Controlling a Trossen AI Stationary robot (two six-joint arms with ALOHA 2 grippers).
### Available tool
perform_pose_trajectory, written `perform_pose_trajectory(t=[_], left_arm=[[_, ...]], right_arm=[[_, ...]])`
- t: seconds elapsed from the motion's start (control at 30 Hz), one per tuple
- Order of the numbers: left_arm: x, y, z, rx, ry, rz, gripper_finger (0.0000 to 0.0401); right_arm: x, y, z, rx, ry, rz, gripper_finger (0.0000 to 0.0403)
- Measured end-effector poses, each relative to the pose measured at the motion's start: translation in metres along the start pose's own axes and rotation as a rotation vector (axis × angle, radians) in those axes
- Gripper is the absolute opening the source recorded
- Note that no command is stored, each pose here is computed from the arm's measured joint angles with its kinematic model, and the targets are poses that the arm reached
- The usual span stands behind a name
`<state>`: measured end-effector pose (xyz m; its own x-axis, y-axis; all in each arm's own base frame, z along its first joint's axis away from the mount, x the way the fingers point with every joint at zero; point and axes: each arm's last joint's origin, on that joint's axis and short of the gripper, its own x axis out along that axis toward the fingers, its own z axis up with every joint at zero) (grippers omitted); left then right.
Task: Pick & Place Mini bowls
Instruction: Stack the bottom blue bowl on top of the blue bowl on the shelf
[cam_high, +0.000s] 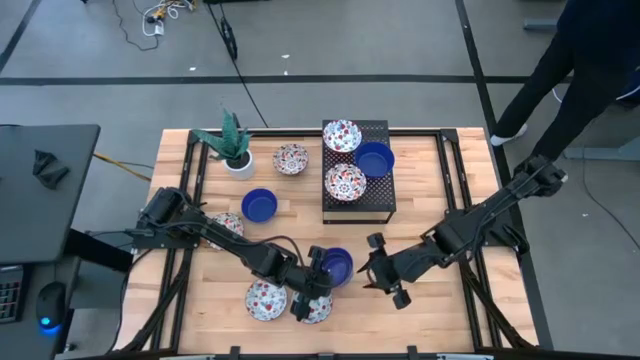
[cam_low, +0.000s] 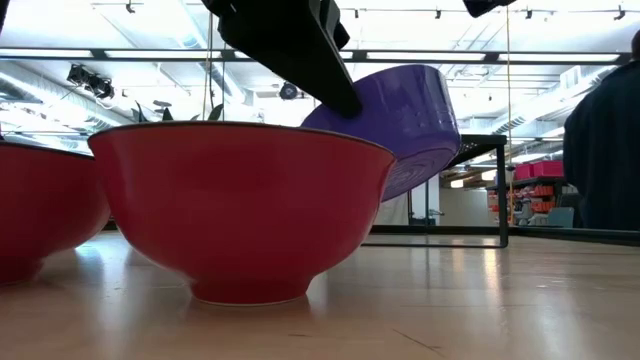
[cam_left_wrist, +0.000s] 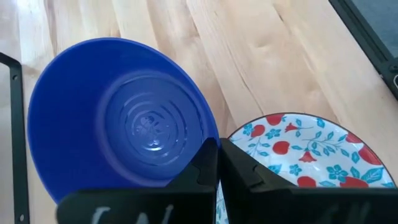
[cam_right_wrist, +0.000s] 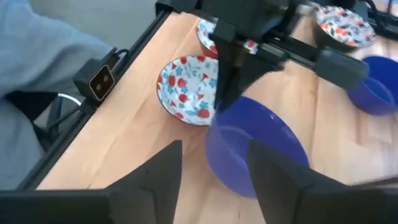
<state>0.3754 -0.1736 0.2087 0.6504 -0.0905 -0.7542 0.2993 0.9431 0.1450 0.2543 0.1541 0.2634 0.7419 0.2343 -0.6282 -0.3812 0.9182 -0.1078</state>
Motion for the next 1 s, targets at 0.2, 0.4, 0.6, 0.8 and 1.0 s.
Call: perform_pose_trajectory(t=[0.2,0.4,0.6,0.8,1.0], left_arm=[[0.000,0.000,0.001,-0.002,-0.009,0.000,0.0007],[0.000,0.000,0.002,-0.004,-0.020,-0.001,0.0007],[0.000,0.002,0.003,-0.006,-0.034,0.007,0.0007],[0.002,0.008,0.004,-0.016,-0.033,0.018,0.0007],[0.003,0.014,0.004,-0.027,-0.035,0.023,0.0007]], right_arm=[[0.015,0.003,-0.003,-0.062,0.019,0.000,0.0186],[0.031,0.005,-0.005,-0.131,0.017,-0.002,0.0173],[0.047,-0.003,-0.010,-0.129,0.052,-0.026,0.0158],[0.057,-0.009,-0.016,-0.117,0.089,-0.019,0.0143],[0.060,-0.009,-0.018,-0.113,0.103,0.009,0.0091]])
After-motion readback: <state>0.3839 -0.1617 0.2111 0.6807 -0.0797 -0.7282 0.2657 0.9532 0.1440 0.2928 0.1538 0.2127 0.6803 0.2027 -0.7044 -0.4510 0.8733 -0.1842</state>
